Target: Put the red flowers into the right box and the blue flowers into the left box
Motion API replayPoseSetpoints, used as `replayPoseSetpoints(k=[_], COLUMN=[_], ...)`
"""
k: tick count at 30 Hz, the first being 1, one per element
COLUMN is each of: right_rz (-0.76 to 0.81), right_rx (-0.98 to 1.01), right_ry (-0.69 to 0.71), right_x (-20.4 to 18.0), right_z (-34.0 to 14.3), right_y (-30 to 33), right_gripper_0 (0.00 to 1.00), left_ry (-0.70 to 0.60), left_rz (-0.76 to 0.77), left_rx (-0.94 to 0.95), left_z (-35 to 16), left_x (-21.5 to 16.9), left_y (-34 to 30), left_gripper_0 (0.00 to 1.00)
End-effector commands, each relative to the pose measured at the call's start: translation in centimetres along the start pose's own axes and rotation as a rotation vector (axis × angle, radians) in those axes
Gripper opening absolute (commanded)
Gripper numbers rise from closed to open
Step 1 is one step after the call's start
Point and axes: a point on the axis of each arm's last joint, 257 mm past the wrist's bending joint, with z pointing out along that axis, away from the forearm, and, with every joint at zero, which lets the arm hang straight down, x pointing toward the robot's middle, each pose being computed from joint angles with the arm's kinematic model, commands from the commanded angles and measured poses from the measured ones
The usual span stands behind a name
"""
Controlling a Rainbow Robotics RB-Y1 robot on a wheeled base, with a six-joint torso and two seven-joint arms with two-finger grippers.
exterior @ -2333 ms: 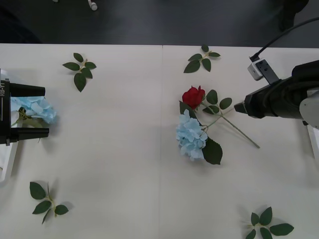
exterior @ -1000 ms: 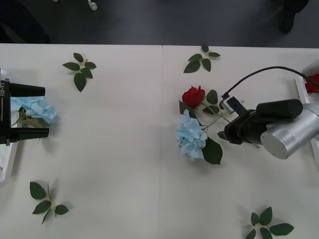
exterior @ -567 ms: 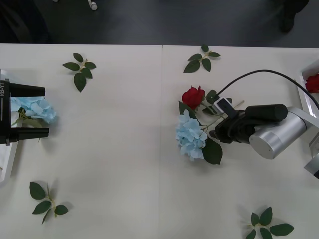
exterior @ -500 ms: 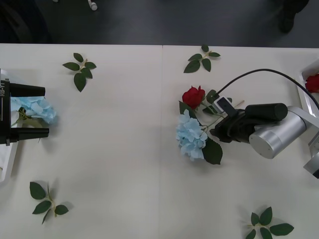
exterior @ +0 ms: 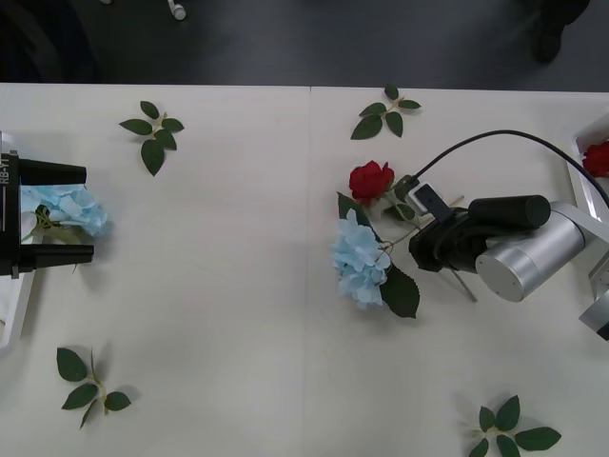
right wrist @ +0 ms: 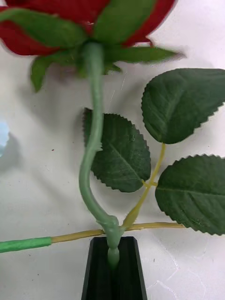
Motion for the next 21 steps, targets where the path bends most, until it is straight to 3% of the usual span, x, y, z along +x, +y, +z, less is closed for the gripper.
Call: replayPoseSetpoints(k=[1,21], right_rz=[0.016,0.187], right_rx=[0.001,-0.056], right_ry=[-0.043,-0.013], right_x=[-2.5,-8.3], right_z=[-0.6,-11.4], right_y=[-0.3,-4.2], right_gripper_0=[0.00,0.00], left_ry=[0.045,0.045], left_rz=[0.050,0.050], left_rx=[0.005,0.005], left_z=[-0.4,-0.4], left_x=[0.2,0.2], left_y=[-0.3,-0.3], left_gripper_0=[1.00,1.00])
